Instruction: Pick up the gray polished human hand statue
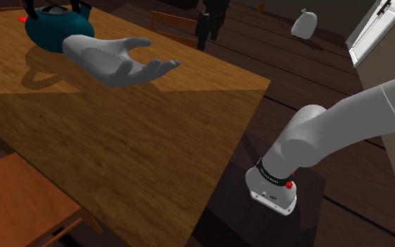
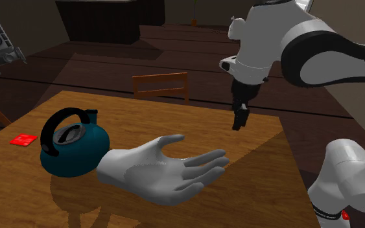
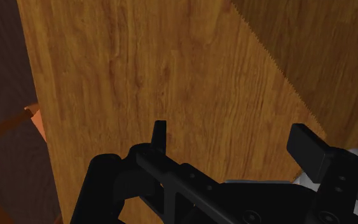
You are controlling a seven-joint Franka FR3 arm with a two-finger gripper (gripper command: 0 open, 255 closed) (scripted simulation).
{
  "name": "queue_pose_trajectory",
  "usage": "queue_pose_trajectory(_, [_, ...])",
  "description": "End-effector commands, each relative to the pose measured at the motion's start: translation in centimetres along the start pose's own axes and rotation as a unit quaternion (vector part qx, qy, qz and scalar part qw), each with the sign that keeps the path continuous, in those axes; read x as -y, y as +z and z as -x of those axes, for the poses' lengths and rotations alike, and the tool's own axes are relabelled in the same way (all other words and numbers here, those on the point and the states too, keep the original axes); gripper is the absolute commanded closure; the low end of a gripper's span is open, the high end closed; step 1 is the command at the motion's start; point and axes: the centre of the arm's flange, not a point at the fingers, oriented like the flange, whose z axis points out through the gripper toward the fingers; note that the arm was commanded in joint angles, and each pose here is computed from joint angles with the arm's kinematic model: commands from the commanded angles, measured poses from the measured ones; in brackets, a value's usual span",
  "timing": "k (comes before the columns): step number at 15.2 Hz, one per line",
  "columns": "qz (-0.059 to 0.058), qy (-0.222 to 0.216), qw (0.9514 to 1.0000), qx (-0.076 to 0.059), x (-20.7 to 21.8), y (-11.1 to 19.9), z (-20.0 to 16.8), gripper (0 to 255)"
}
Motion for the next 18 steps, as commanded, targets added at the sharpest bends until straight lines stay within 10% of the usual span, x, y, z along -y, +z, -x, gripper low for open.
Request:
queue_pose_trajectory(1, [0.002,-0.008,0.9999,0.011,1.3,-0.1,-3.0,0])
queue_pose_trajectory(15, [0.017,-0.06,0.9941,0.088,9.9,0.0,-21.9,0])
queue_pose_trajectory(18, [0.017,-0.06,0.9941,0.088,10.0,1.6,-21.9,0])
